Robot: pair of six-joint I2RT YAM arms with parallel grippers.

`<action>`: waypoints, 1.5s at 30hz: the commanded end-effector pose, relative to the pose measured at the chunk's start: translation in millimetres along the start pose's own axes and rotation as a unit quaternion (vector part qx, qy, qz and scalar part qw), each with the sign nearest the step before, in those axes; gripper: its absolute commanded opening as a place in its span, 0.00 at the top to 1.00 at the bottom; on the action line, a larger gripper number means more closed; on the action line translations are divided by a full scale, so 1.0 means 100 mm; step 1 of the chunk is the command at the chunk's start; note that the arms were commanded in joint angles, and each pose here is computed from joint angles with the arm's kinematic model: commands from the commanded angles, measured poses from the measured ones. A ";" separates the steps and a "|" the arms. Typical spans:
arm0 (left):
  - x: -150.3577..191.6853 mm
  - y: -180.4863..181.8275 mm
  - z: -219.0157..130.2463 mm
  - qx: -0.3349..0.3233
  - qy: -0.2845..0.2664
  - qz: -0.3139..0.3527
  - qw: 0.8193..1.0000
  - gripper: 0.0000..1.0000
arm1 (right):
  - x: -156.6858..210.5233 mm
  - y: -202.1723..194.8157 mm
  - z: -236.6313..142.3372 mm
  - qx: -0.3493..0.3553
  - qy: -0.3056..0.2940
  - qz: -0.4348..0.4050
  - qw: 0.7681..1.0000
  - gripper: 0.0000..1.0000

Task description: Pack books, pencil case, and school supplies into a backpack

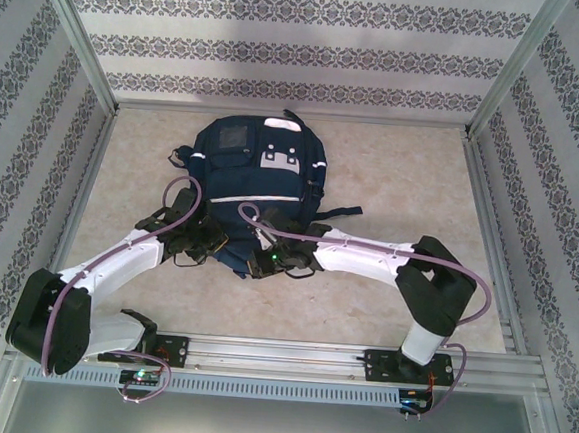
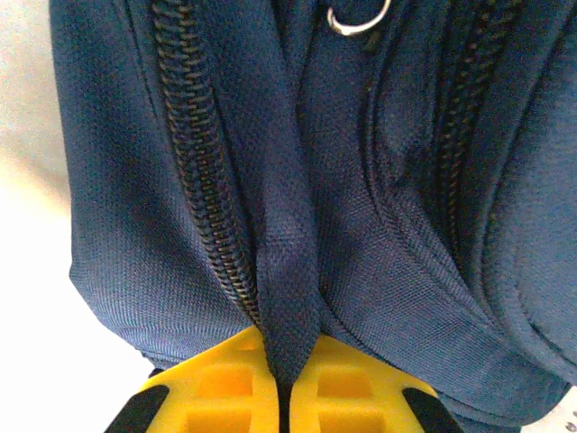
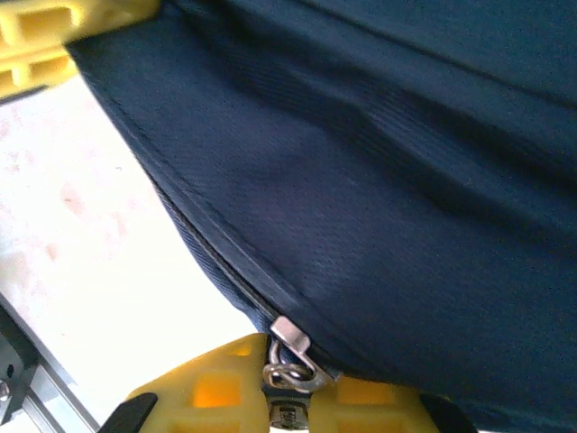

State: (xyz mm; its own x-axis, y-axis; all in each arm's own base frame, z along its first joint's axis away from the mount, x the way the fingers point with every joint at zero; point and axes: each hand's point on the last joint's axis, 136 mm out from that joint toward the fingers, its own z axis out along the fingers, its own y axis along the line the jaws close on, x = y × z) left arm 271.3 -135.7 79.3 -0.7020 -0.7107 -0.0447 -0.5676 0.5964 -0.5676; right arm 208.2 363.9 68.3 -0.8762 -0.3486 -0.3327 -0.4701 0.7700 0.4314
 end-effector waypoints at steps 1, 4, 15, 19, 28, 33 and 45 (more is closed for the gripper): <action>-0.13 -0.07 -0.09 0.001 -0.036 0.025 0.999 0.94 | 0.15 -0.37 -0.11 0.055 0.014 0.008 0.998 1.00; -0.13 -0.04 -0.09 -0.002 -0.036 0.023 0.999 0.94 | 0.17 -0.49 -0.16 0.065 0.012 0.011 0.998 1.00; -0.20 -0.02 -0.15 -0.008 -0.049 0.031 0.998 0.94 | 0.13 -1.04 -0.35 0.104 -0.021 0.026 0.994 1.00; -0.23 0.00 -0.16 -0.012 -0.052 0.034 0.998 0.94 | 0.10 -1.19 -0.39 0.113 -0.028 0.041 0.992 1.00; -0.32 0.04 -0.21 -0.019 -0.059 0.031 0.998 0.87 | -0.06 -0.86 -0.47 0.035 -0.051 0.011 0.998 1.00; -0.33 -0.04 -0.47 -0.011 -0.068 0.023 0.997 0.44 | -0.10 -0.40 -0.46 -0.006 -0.044 -0.014 0.999 1.00; 0.03 -0.07 -0.55 0.036 -0.013 -0.056 0.998 0.30 | -0.13 0.25 -0.14 -0.045 -0.014 -0.019 0.999 1.00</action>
State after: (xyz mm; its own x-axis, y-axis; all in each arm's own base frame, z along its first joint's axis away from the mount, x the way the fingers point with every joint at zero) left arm 261.7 -111.9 140.4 -0.6359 -0.7665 -0.0901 -0.5513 0.5328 -0.6420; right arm 212.2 355.2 80.3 -0.8570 -0.3605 -0.3683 -0.5020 0.7457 0.4380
